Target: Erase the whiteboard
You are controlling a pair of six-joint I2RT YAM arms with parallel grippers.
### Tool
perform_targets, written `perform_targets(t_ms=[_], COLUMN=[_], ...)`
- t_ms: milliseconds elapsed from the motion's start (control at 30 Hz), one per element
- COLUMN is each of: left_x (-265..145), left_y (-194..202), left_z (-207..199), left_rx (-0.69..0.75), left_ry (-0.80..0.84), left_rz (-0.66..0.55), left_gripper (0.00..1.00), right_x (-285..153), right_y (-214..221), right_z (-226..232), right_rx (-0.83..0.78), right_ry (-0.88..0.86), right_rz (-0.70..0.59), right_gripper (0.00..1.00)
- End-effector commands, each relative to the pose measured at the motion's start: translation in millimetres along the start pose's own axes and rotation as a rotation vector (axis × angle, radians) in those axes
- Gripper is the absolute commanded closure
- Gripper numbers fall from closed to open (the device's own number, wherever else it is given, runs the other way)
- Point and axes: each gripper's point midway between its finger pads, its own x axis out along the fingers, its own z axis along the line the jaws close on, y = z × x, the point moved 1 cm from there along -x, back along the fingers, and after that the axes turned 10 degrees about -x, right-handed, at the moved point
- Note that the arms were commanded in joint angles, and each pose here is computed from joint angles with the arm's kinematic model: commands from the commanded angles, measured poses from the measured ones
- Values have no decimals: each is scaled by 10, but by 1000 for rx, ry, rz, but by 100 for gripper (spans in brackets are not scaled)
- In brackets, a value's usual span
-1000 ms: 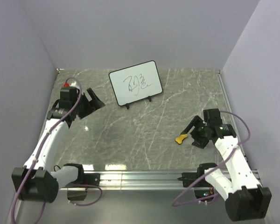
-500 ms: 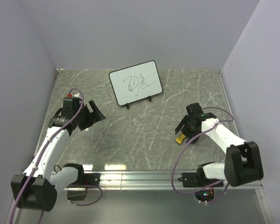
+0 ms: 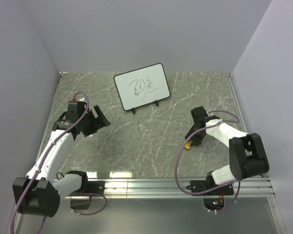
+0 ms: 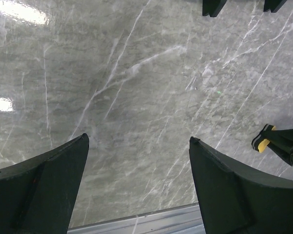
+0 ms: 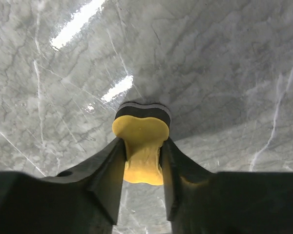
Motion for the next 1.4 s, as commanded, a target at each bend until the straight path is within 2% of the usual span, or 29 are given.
perform_targets(t_ms=[0,33,167,267,300,367,400,433,467,533,600,633,733,833,933,1033,1233,1367], left_x=[-27,-20,62,179,226,356,391,409,487,473,653,629,801,1215,1297,1585,1855,1905], left_y=[-73,-76,-175,-272,-397,-441,-567,-630,-630,-822,-885,-1032,-1268,-1311,-1441,-1514,-1662,-1686], left_z=[-48,-40,-102,-218,-336,-426,-565,-680,-778,-1094,-1170,-1330,-1462,-1453,-1623,-1598,-1655,-1750], left_rx=[21,18,17,38,70,89,120,135,146,203,212,243,247,218,235,212,221,217], left_ry=[7,3,19,74,128,176,236,282,353,499,548,609,683,734,822,819,825,886], left_rz=[-28,-30,-56,-76,-123,-115,-157,-160,-114,-135,-98,-149,-162,-65,-62,-43,-13,22], left_gripper=[11,10,7,8,8,9,10,10,11,10,12,12,12,20,23,25,28,38], right_x=[8,8,-10,-80,-115,-222,-273,-361,-439,-547,-733,-791,-1015,-1100,-1101,-1043,-909,-843], right_y=[-149,-147,-120,-98,-111,-111,-112,-134,-128,-145,-135,-139,-158,-190,-253,-355,-559,-680], right_z=[35,28,14,16,20,44,59,81,103,102,142,143,200,276,374,476,659,816], right_rx=[-18,-26,-52,-69,-76,-83,-90,-93,-97,-107,-121,-123,-141,-151,-163,-183,-195,-198], right_ry=[12,14,11,-6,-13,-38,-50,-70,-88,-102,-146,-155,-214,-247,-264,-259,-234,-255], right_rz=[-53,-53,-43,-43,-51,-58,-62,-81,-79,-99,-112,-119,-156,-157,-145,-130,-102,-99], right_gripper=[63,73,100,100,100,100,100,100,100,100,100,100,100,100,100,100,100,100])
